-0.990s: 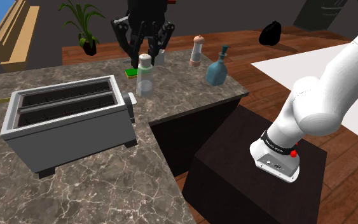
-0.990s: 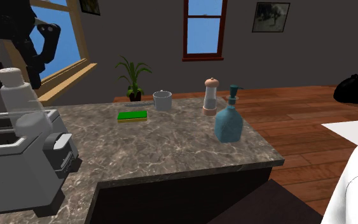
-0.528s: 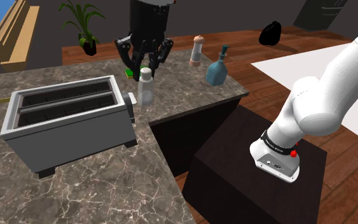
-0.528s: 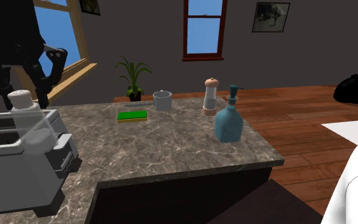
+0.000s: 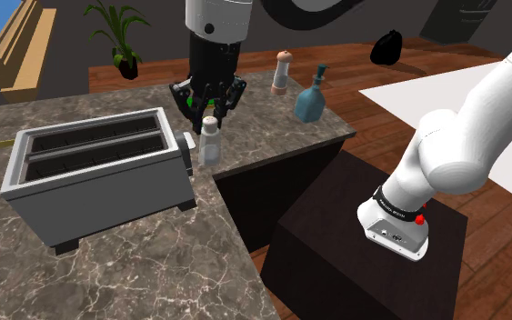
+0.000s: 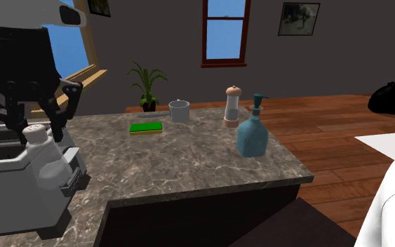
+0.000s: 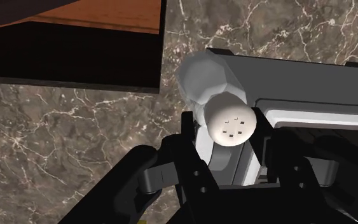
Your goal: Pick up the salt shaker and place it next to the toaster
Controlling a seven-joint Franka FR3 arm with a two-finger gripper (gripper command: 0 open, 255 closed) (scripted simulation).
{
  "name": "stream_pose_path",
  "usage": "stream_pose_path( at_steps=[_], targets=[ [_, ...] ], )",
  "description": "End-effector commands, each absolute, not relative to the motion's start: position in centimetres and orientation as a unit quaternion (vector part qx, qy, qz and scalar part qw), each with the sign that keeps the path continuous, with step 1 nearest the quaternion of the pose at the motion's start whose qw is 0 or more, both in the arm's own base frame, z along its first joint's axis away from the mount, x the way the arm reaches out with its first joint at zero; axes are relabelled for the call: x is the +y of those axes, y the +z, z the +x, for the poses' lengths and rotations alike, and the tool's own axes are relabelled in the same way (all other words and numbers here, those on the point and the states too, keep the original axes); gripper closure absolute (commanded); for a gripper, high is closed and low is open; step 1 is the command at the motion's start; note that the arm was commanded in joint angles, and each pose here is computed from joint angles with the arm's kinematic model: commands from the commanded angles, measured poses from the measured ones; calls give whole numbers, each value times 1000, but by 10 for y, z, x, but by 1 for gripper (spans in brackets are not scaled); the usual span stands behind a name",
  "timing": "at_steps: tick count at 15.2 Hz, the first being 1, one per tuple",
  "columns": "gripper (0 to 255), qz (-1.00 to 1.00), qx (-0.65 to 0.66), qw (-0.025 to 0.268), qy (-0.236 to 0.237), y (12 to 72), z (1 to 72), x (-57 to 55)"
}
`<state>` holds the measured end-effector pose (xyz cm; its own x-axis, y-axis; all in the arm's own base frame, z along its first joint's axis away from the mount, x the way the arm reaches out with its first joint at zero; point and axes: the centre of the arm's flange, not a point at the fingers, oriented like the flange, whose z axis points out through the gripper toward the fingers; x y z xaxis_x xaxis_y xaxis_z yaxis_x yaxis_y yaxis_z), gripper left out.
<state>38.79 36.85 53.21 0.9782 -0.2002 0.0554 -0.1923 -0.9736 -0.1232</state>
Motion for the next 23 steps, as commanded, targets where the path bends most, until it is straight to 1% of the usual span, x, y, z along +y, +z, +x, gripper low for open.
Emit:
stream_pose_path(
  at_steps=[1, 23],
  targets=[
    [255, -993, 99, 59, -34, 522, 387, 370],
    [255, -993, 99, 59, -34, 405, 387, 370]
  ],
)
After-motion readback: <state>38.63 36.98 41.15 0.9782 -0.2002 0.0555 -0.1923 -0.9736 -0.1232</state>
